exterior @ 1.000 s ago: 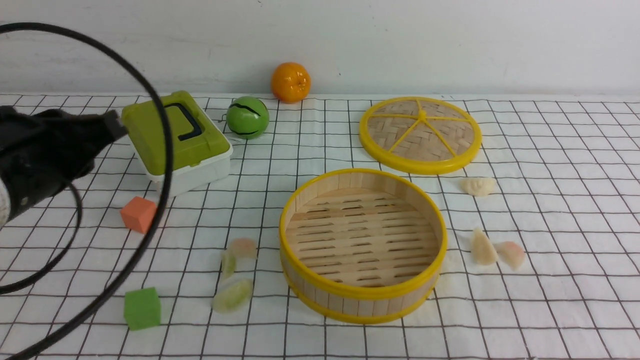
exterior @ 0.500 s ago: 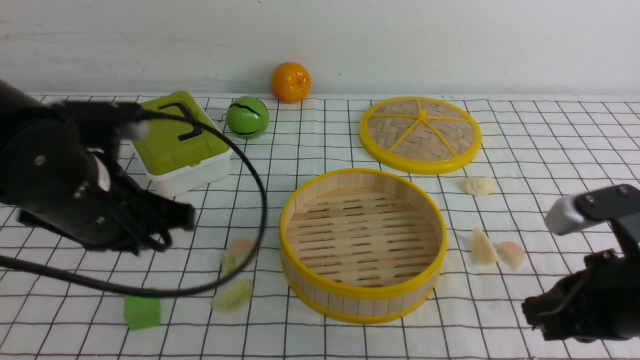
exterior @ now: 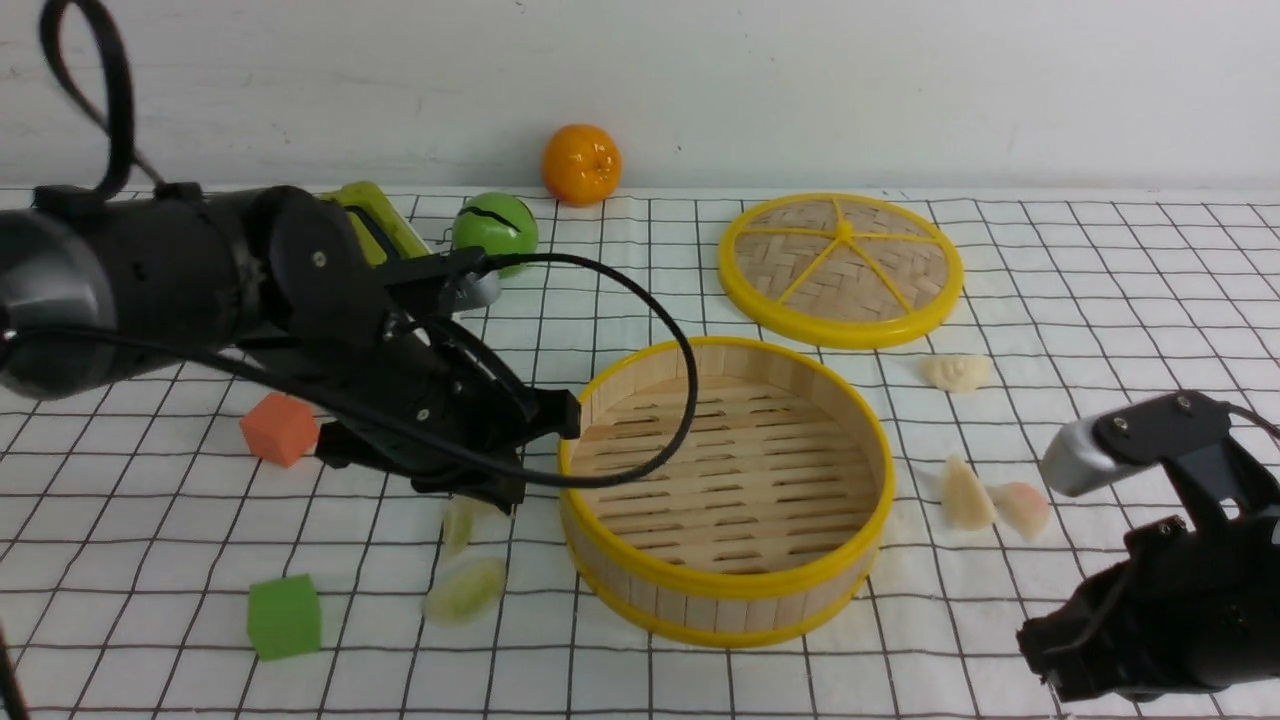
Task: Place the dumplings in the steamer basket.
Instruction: Use the left arm to grab a dumpling
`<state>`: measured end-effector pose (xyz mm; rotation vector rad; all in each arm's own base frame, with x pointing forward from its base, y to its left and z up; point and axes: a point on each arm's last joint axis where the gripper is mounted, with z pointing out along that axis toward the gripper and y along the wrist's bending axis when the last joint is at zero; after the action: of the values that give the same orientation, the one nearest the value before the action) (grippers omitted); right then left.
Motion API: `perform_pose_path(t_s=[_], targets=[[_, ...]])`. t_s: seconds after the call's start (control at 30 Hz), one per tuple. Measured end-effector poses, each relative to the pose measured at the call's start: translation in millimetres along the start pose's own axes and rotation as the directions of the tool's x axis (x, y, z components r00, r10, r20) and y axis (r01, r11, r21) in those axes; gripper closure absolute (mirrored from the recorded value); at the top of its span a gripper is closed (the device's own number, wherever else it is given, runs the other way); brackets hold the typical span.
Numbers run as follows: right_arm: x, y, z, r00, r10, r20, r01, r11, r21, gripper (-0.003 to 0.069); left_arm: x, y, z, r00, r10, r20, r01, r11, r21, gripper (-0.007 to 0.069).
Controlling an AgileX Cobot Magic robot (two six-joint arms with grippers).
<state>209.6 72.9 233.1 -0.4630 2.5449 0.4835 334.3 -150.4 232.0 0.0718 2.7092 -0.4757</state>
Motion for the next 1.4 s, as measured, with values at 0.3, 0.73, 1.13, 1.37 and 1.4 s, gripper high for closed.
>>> perform_pose_path(t_s=[0.3, 0.73, 1.13, 1.37, 1.4], targets=[[0, -1, 1, 1.000, -0.011, -0.007, 0.011, 1.000, 0.007, 0.0664, -18, 13, 25, 0.999, -0.039, 0.011, 0.040, 0.986, -0.161, 0.0461], [-2, 1, 0, 0.999, 0.025, 0.019, -0.025, 1.000, -0.008, 0.0659, -9, 32, 68, 0.992, -0.111, -0.066, 0.088, 0.957, -0.276, 0.0350], [-3, 1, 0, 0.999, 0.034, 0.027, -0.033, 0.999, -0.010, 0.0657, -11, 33, 69, 0.994, -0.095, -0.054, 0.076, 0.956, -0.283, 0.0469], [-3, 0, 1, 0.999, 0.034, 0.030, -0.034, 0.999, -0.008, 0.0656, -48, 13, 14, 0.997, 0.017, 0.069, 0.003, 0.959, -0.284, 0.0469], [-3, 0, 1, 0.999, 0.034, 0.030, -0.034, 0.999, -0.008, 0.0656, -55, 8, 2, 0.996, 0.028, 0.087, -0.003, 0.962, -0.274, 0.0469]])
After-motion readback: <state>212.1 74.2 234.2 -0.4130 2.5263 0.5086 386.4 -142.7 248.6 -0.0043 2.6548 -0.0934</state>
